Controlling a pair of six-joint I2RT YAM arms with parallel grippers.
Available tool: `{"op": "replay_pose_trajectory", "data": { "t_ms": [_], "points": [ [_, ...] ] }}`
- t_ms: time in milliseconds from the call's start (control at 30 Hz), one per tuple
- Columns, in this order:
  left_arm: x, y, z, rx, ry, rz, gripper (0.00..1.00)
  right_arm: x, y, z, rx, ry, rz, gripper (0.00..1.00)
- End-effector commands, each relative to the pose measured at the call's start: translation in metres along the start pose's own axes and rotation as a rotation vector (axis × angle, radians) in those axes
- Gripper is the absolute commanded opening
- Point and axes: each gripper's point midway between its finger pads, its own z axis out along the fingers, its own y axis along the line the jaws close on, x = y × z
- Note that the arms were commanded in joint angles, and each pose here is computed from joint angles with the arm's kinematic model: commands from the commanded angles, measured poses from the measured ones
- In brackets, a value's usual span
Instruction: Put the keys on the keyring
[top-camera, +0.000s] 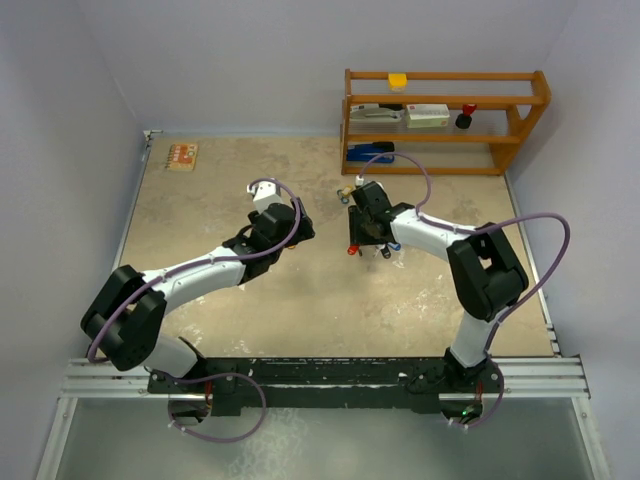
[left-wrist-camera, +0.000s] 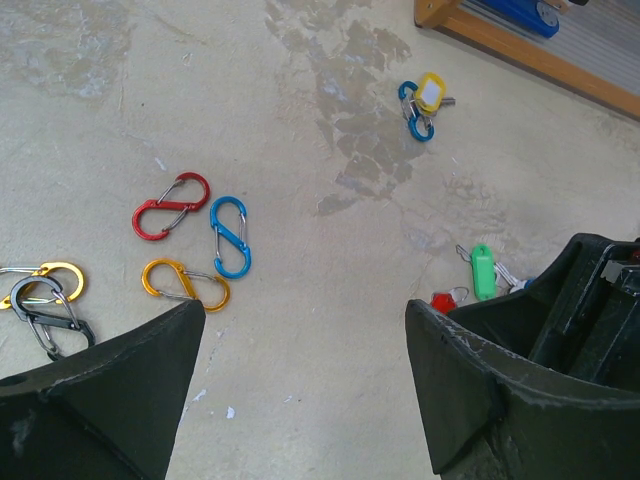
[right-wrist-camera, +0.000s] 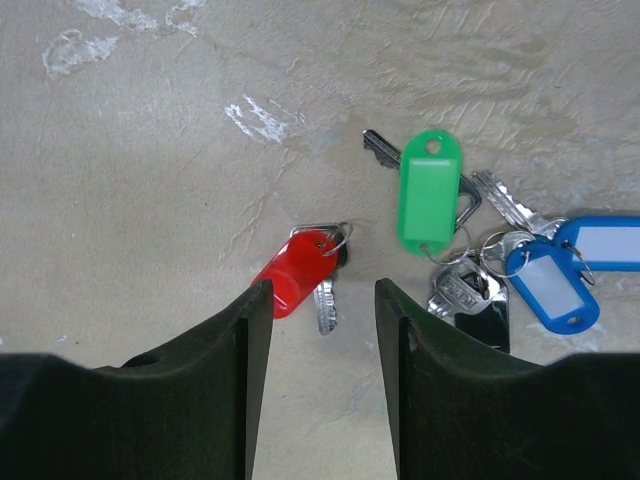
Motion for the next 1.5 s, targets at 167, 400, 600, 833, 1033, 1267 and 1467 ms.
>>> {"op": "replay_pose_trajectory", "data": {
  "t_ms": [167,400,600,833,1033,1267,1467],
  "points": [
    [-0.002,-0.006,0.008,0.022,-0.012,-0.018,0.78,-0.020,0.019,0.000,-0.047,-0.026,0.046,0.46],
    [-0.003,-0.007,0.008,0.025,-0.013,-0.017,0.78,-0.015,0.022,0.005,-0.053,-0.002,0.058,0.45],
    [-0.004,-0.007,0.008,0.024,-0.015,-0.018,0.78,-0.014,0.020,0.009,-0.039,0.003,0.068,0.44],
    [-0.003,-0.006,0.009,0.026,-0.012,-0.020,0.78,-0.014,0.014,0.014,-0.013,0.004,0.087,0.41],
    [-0.003,-0.005,0.009,0.025,-0.011,-0.021,0.78,-0.014,0.006,0.018,0.013,0.006,0.102,0.40],
    [-0.003,-0.004,0.009,0.023,-0.011,-0.022,0.78,-0.014,-0.003,0.020,0.036,0.002,0.119,0.37],
    [-0.002,-0.004,0.009,0.023,-0.008,-0.022,0.78,-0.015,-0.007,0.021,0.047,-0.006,0.124,0.35]
  ]
}}
